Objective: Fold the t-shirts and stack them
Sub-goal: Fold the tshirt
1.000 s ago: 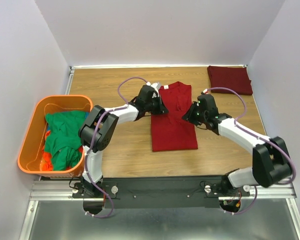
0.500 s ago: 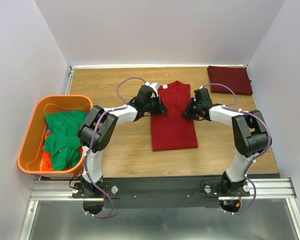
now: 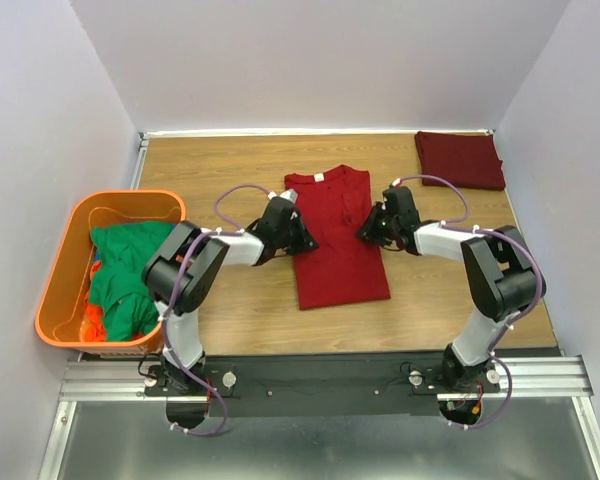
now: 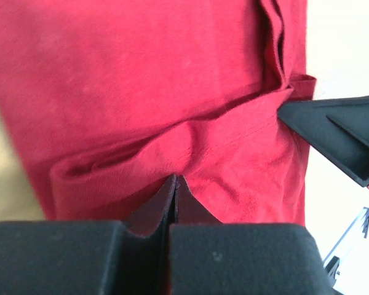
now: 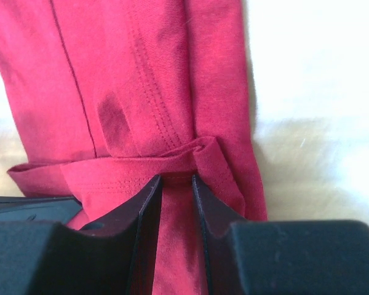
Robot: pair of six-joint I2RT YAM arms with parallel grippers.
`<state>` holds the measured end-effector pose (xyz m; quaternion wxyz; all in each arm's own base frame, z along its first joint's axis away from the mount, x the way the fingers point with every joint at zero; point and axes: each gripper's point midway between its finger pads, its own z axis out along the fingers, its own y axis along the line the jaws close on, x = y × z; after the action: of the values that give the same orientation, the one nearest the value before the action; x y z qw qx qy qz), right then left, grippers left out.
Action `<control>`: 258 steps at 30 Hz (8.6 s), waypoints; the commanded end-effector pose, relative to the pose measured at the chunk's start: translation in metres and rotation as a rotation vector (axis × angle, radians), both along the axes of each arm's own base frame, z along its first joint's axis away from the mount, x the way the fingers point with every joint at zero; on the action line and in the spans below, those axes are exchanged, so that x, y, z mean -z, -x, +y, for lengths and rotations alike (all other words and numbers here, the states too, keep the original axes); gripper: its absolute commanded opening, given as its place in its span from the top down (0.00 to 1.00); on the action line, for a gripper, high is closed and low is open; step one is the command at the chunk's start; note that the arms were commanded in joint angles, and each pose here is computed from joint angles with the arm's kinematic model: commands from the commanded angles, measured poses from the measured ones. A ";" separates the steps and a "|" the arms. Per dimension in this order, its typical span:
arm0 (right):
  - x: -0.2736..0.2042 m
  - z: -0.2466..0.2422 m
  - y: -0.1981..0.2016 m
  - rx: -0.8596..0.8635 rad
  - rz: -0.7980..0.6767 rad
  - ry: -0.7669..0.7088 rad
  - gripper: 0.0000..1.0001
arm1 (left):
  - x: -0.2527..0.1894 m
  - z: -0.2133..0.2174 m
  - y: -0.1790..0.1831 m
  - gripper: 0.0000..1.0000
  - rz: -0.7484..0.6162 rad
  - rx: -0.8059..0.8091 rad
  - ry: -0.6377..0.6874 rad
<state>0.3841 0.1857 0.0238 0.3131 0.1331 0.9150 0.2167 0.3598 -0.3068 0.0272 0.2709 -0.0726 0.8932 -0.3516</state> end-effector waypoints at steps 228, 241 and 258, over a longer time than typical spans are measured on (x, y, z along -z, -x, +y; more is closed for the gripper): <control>-0.082 0.036 -0.072 -0.206 -0.043 0.021 0.39 | -0.126 0.057 -0.058 0.77 -0.214 -0.075 0.050; -0.001 -0.008 -0.025 -0.046 0.114 0.178 0.45 | -0.052 -0.047 -0.019 0.78 -0.090 0.077 0.081; -0.017 0.014 0.078 -0.028 0.041 -0.051 0.42 | -0.025 -0.018 0.033 0.78 -0.046 0.049 -0.024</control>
<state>0.3114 0.2049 0.0337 0.2715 0.1191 0.9239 0.2420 0.3300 -0.3313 0.0432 0.2570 -0.0410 0.8947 -0.3630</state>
